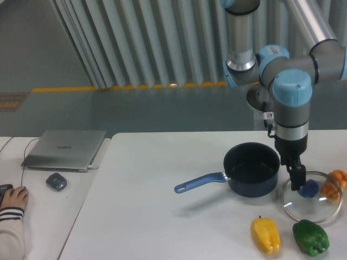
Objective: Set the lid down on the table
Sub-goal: 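Open the gripper, release the blue knob and raise the gripper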
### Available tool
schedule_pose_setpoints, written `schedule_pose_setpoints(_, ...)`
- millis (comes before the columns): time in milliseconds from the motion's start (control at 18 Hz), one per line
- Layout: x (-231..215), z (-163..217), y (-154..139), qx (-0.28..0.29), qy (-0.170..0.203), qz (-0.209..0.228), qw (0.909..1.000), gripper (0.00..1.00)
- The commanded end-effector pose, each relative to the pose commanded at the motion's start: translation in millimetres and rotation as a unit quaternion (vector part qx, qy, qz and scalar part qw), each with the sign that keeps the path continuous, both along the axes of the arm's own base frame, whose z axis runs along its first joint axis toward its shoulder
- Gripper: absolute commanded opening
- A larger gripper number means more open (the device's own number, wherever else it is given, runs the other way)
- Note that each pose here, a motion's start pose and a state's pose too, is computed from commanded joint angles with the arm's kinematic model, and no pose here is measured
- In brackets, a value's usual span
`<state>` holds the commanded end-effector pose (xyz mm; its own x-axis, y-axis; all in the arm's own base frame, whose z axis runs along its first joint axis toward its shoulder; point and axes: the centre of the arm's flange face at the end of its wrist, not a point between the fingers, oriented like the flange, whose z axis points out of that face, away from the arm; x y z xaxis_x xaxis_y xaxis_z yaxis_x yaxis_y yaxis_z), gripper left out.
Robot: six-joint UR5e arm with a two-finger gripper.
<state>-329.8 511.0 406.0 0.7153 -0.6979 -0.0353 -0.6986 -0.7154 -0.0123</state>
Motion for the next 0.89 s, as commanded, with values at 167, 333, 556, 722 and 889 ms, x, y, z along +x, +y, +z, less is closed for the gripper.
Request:
schedule_pose_setpoints(167, 1, -11, -6, -0.008, -0.009, 0.002, 0.9999, 1.00)
schedule_pose_setpoints(333, 5, -3, -11, -0.009, -0.010, 0.005, 0.9999, 1.00)
schedule_pose_setpoints(556, 8, -2, -12, -0.004, -0.024, 0.007, 0.9997, 1.00)
schedule_pose_setpoints(722, 12, 1, -16, -0.011, -0.031, 0.009, 0.9994, 1.00)
schedule_pose_setpoints(889, 11, 2, -18, -0.015, -0.034, 0.018, 0.9991, 1.00)
